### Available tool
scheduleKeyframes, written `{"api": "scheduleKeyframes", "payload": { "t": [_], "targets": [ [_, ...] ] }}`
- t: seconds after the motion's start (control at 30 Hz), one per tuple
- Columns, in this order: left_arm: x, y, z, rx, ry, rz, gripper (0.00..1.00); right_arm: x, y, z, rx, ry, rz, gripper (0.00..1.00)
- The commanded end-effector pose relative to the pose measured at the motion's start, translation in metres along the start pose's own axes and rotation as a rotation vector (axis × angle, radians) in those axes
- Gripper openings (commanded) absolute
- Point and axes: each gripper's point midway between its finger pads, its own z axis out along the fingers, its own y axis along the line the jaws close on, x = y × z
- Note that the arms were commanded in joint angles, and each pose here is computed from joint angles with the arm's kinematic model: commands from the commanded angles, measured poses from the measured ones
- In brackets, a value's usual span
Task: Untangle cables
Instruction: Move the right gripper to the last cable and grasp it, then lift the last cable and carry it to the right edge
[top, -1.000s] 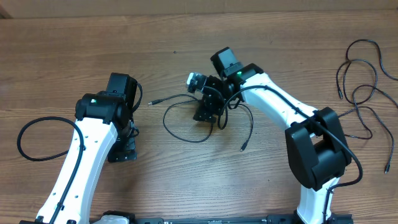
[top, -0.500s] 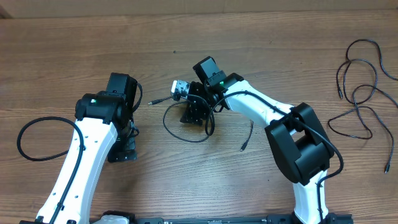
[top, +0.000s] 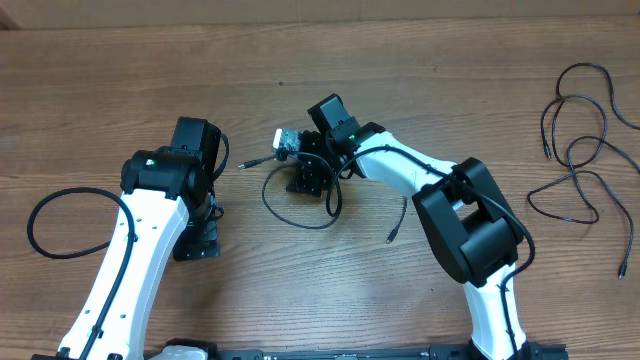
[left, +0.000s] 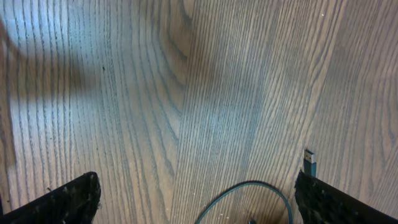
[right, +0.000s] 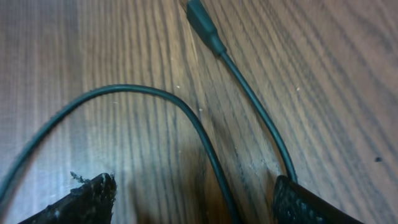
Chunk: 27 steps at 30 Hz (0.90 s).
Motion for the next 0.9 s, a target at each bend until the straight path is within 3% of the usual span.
{"api": "scheduleKeyframes", "payload": {
  "t": [0.0, 0.17, 0.2, 0.23, 0.47, 0.53, 0.7, 0.87],
  "targets": [
    [-0.005, -0.004, -0.008, 0.033, -0.008, -0.002, 1.0, 0.011, 0.0, 0.011, -0.01, 0.014, 0.01, 0.75],
    [-0.005, -0.004, -0.008, 0.033, -0.008, -0.002, 1.0, 0.009, -0.002, 0.012, -0.002, 0.004, 0.004, 0.66],
    [-0.005, -0.004, -0.008, 0.033, -0.009, -0.002, 1.0, 0.009, -0.003, 0.012, 0.002, 0.008, 0.004, 0.59],
    [-0.005, -0.004, -0.008, 0.033, -0.009, -0.002, 1.0, 0.012, -0.006, 0.011, 0.022, 0.024, 0.004, 0.36],
    [-0.005, -0.004, -0.008, 0.033, -0.008, -0.002, 1.0, 0.027, -0.021, 0.009, 0.115, 0.108, 0.016, 0.09],
    [-0.005, -0.004, -0.008, 0.033, -0.008, -0.002, 1.0, 0.032, -0.026, 0.008, 0.141, 0.135, 0.023, 0.04],
    [-0.005, -0.004, -0.008, 0.033, -0.008, -0.002, 1.0, 0.046, -0.05, -0.003, 0.301, 0.211, 0.177, 0.04],
    [-0.005, -0.004, -0.008, 0.033, -0.008, -0.002, 1.0, 0.035, -0.061, -0.027, 0.392, 0.208, 0.314, 0.04]
  ]
}}
